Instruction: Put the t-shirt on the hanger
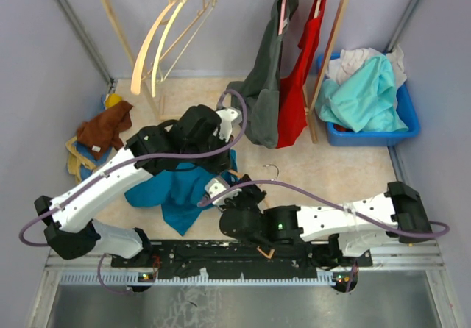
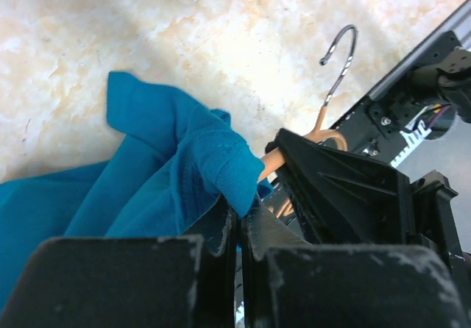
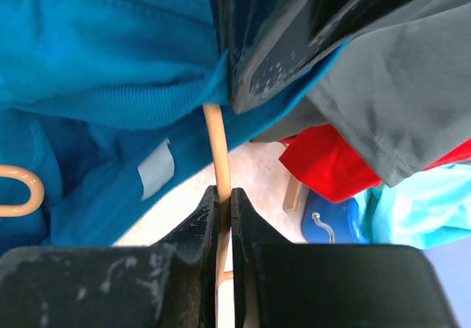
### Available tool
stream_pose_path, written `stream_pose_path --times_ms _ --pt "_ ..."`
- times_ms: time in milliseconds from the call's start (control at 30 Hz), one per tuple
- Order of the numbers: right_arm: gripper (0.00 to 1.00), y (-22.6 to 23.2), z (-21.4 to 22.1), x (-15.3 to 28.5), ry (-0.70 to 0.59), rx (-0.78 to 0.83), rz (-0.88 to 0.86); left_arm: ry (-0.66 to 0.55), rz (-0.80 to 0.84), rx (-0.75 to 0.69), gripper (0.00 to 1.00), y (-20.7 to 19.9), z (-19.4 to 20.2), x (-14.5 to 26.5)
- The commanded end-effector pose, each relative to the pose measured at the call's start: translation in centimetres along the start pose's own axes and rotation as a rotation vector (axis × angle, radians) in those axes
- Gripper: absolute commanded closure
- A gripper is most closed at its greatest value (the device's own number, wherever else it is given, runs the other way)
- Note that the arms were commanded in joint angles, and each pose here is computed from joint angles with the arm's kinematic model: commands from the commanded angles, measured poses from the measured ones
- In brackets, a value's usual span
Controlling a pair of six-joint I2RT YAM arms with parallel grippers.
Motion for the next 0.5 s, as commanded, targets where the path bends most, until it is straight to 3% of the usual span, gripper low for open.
stream_pose_path --times_ms 0,133,300,467 --pt "1.0 -1.4 -4.0 1.4 -0.147 -0.277 0.002 -0.105 0.098 -0.024 0.99 -1.4 -1.9 0.4" --pt "1.0 -1.6 -4.4 2.0 -0.189 -0.339 -0.024 -0.131 0.149 -0.042 0.96 -2.1 -2.3 0.4" --pt "1.0 -1.8 -3.4 3.1 -0.219 -0.405 -0.052 -0.165 0.164 -0.057 0.7 -2.2 -2.6 0.8" --pt "1.0 -1.9 -1.9 4.2 -0.237 -0.472 -0.095 -0.234 0.197 -0.065 0.56 -2.5 -3.4 2.3"
Point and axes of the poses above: each gripper's point midway between its finger pads, its own x axis back along the fingers, its own y axis along the line the jaws close on, z = x × y, the point moved 9 cm from there along x, back along the fingers, and after that the axes turned 15 degrees about -x, right-handed, at the moved point
